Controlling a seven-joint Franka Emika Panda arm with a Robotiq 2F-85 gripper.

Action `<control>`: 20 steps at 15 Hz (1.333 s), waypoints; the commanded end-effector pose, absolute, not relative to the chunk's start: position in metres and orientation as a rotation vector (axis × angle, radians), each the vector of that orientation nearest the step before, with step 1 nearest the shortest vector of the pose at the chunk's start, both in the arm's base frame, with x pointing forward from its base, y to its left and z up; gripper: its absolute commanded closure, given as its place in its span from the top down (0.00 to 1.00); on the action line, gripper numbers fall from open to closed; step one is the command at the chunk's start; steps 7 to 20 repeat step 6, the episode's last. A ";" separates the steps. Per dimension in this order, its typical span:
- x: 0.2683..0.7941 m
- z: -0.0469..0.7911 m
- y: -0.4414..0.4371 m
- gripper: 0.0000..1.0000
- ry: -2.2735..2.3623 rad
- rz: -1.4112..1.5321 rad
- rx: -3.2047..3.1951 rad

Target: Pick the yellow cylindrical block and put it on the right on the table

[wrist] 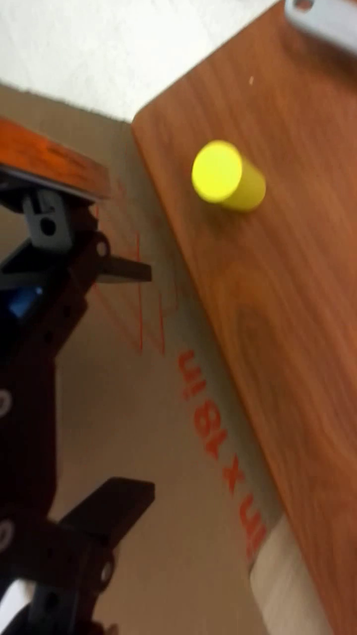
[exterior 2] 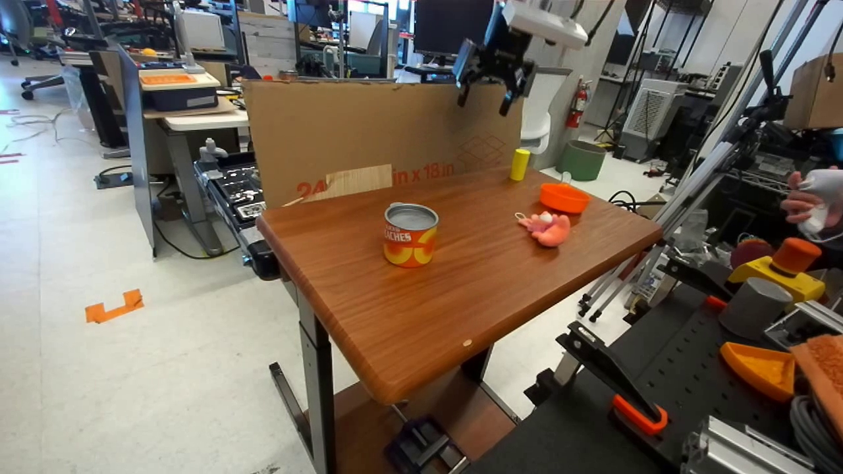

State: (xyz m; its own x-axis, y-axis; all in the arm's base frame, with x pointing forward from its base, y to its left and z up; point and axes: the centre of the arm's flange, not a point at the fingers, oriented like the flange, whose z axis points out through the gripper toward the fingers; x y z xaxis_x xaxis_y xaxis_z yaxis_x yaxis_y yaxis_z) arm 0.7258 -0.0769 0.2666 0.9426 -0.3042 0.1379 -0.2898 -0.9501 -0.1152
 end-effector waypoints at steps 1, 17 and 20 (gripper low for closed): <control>0.699 0.328 0.004 1.00 0.319 -0.235 -2.868; 0.710 0.328 0.013 1.00 0.316 -0.250 -2.885; 0.710 0.328 0.013 1.00 0.316 -0.250 -2.885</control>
